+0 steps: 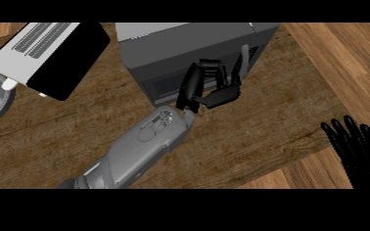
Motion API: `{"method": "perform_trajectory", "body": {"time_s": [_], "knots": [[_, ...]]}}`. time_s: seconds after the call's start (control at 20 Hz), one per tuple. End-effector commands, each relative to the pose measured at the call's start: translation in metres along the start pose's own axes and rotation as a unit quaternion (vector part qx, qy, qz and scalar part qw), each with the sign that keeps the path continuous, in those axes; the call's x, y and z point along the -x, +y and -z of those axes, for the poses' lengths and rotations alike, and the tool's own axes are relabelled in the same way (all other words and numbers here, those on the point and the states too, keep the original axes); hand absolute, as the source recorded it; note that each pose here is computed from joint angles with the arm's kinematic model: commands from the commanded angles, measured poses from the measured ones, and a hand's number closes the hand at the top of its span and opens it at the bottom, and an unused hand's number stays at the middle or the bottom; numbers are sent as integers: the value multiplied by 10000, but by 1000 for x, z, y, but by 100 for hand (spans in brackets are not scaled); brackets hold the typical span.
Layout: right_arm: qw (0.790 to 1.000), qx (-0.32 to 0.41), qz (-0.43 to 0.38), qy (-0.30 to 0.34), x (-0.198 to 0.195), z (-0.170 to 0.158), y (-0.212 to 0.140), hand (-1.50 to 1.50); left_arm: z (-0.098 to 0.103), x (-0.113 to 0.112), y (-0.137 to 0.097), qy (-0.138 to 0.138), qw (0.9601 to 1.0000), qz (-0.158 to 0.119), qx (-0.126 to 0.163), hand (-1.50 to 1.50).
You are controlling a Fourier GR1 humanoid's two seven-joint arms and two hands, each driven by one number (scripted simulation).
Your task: Pick up the milk, place it into the microwave and close the microwave
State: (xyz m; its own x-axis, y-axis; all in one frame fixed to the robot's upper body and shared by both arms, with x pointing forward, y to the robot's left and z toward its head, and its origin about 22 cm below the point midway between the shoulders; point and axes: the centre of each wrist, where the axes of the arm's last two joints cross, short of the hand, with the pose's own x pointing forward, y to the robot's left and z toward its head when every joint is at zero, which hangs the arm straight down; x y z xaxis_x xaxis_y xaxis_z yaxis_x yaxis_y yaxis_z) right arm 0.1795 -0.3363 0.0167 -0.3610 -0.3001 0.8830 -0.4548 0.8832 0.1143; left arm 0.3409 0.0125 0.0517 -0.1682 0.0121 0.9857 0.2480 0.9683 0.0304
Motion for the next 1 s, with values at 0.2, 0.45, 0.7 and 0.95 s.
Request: {"method": "perform_trajectory", "body": {"time_s": [0.2, 0.45, 0.7, 0.95], "knots": [[9993, -271, 233, -122, -12, 4, 0, -150, 19, -8, 6, -185, 9994, -78, -264, 150], [9989, -365, 273, -121, -19, 5, 1, -150, 21, -5, 9, -234, 9991, -74, -353, 150], [9984, -454, 226, -234, -31, 12, -3, -150, 20, -6, 8, -335, 9984, -132, -435, 150], [9978, -531, 240, -328, -39, 15, -2, -150, 21, -4, 9, -367, 9981, -148, -472, 150]]}}
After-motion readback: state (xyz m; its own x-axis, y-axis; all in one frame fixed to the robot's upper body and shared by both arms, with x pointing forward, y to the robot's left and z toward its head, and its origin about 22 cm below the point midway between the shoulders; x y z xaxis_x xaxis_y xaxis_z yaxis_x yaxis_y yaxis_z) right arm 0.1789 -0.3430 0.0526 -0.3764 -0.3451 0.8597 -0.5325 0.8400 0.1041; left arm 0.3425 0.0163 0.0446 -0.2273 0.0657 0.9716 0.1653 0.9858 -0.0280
